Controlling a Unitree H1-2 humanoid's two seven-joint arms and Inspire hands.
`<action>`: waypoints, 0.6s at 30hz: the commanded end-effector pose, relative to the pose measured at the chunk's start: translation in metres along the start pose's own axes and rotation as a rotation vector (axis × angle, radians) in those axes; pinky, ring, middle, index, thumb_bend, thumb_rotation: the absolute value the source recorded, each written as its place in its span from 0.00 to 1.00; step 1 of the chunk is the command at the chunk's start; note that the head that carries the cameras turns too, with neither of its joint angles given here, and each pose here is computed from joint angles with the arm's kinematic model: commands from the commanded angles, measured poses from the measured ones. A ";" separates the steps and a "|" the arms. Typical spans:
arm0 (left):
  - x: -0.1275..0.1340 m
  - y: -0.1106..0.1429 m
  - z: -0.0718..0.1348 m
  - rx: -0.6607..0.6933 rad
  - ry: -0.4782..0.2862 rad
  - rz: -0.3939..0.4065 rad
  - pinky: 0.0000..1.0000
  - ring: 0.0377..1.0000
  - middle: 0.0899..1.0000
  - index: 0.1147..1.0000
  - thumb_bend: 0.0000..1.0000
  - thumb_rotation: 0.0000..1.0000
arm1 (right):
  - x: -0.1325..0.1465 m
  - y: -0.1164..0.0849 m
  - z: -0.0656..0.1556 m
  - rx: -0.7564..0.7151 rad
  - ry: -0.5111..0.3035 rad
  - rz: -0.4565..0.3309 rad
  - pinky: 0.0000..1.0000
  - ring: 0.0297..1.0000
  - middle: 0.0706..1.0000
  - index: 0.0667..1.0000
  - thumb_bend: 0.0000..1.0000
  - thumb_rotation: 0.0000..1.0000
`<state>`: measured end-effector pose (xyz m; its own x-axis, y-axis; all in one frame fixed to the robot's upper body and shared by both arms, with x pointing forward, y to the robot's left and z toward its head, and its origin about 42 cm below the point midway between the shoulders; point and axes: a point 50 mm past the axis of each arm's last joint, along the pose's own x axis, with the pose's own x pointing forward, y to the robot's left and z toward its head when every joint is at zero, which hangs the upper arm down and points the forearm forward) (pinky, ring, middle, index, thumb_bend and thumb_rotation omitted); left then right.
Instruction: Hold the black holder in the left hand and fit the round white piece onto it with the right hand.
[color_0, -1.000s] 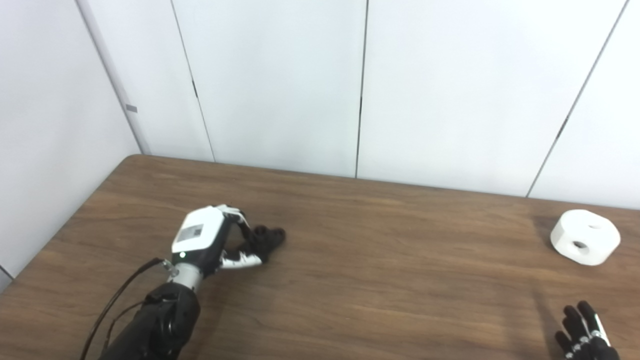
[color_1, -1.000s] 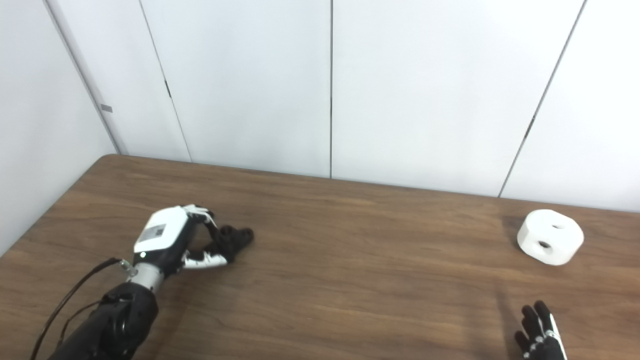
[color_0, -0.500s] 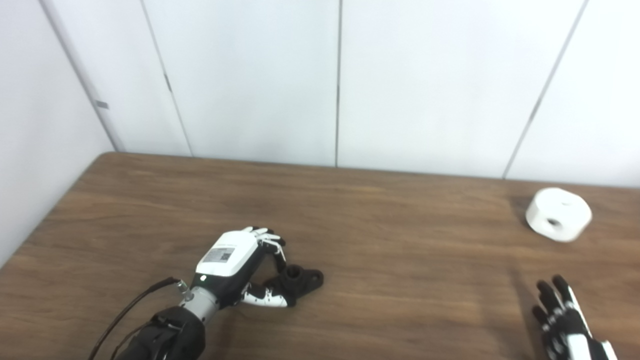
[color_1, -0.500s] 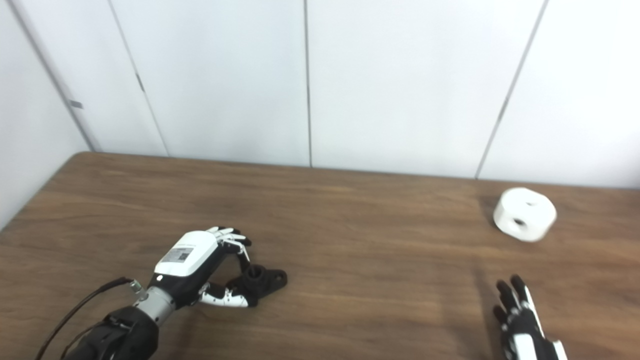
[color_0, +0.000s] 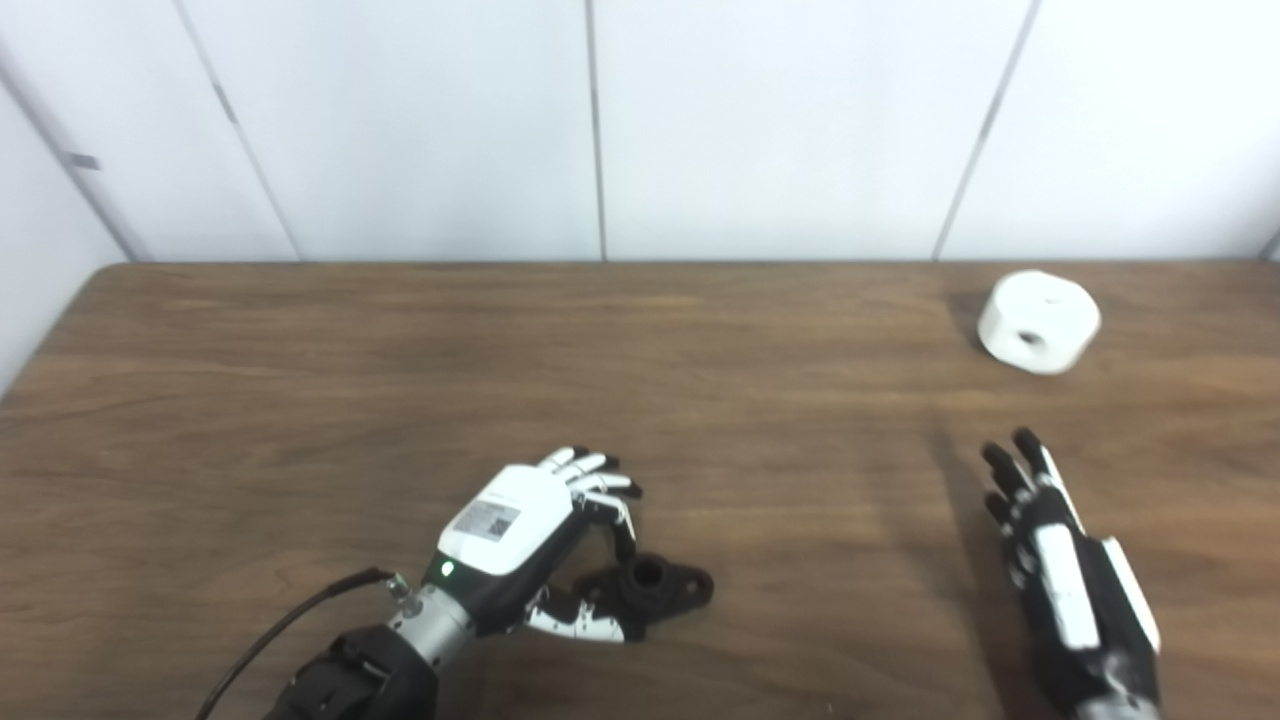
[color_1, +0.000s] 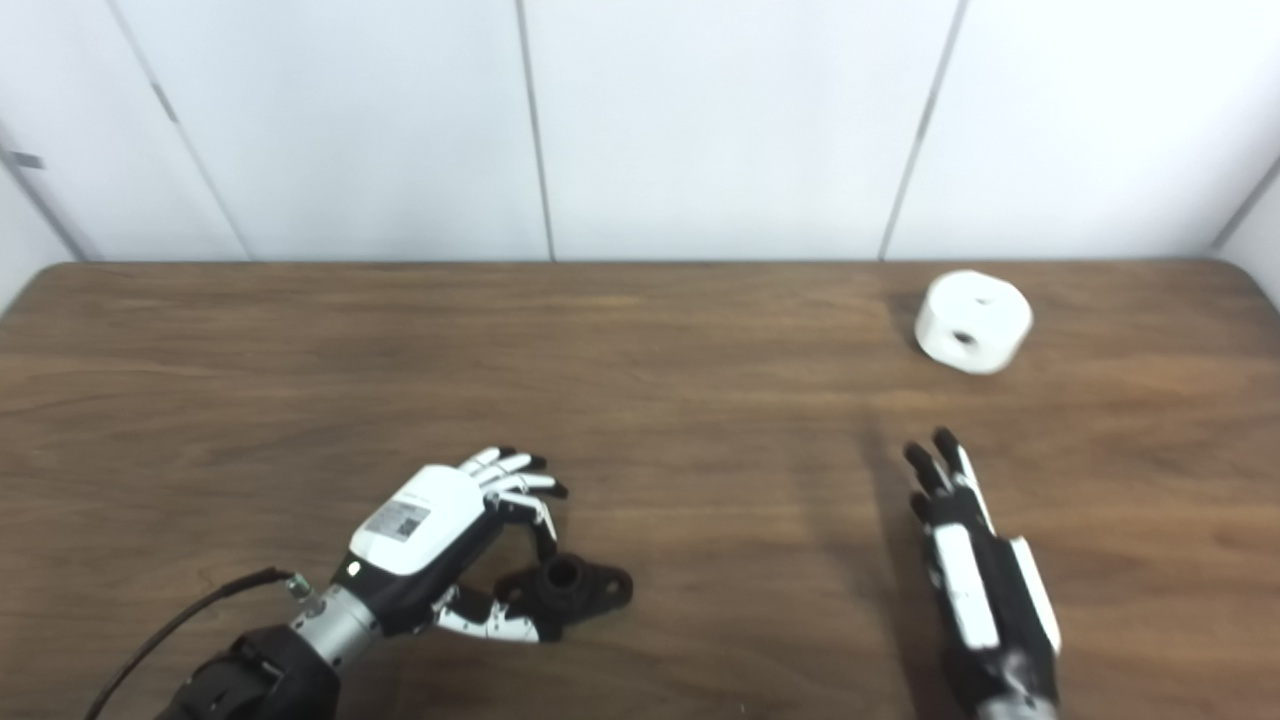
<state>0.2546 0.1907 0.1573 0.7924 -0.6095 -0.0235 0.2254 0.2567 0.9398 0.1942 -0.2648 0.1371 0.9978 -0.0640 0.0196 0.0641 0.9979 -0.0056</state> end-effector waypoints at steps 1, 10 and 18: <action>0.006 -0.001 0.014 0.020 -0.069 -0.007 0.97 0.91 0.81 0.42 0.52 0.07 | 0.004 0.016 0.017 0.040 -0.076 -0.015 1.00 1.00 0.94 1.00 0.57 0.90; 0.014 -0.016 0.015 -0.082 -0.033 -0.013 0.97 0.91 0.81 0.42 0.52 0.06 | 0.009 0.021 0.029 0.031 -0.084 -0.035 1.00 1.00 0.93 1.00 0.52 0.89; 0.013 -0.028 0.000 -0.281 0.037 -0.026 1.00 0.92 0.82 0.42 0.52 0.06 | 0.017 0.017 0.041 -0.003 -0.117 -0.033 1.00 0.99 0.94 0.99 0.51 0.91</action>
<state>0.2562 0.1715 0.1339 0.7993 -0.5995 -0.0417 0.3729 0.4404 0.8167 0.1990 -0.2580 0.1584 0.9957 -0.0844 0.0387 0.0858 0.9956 -0.0384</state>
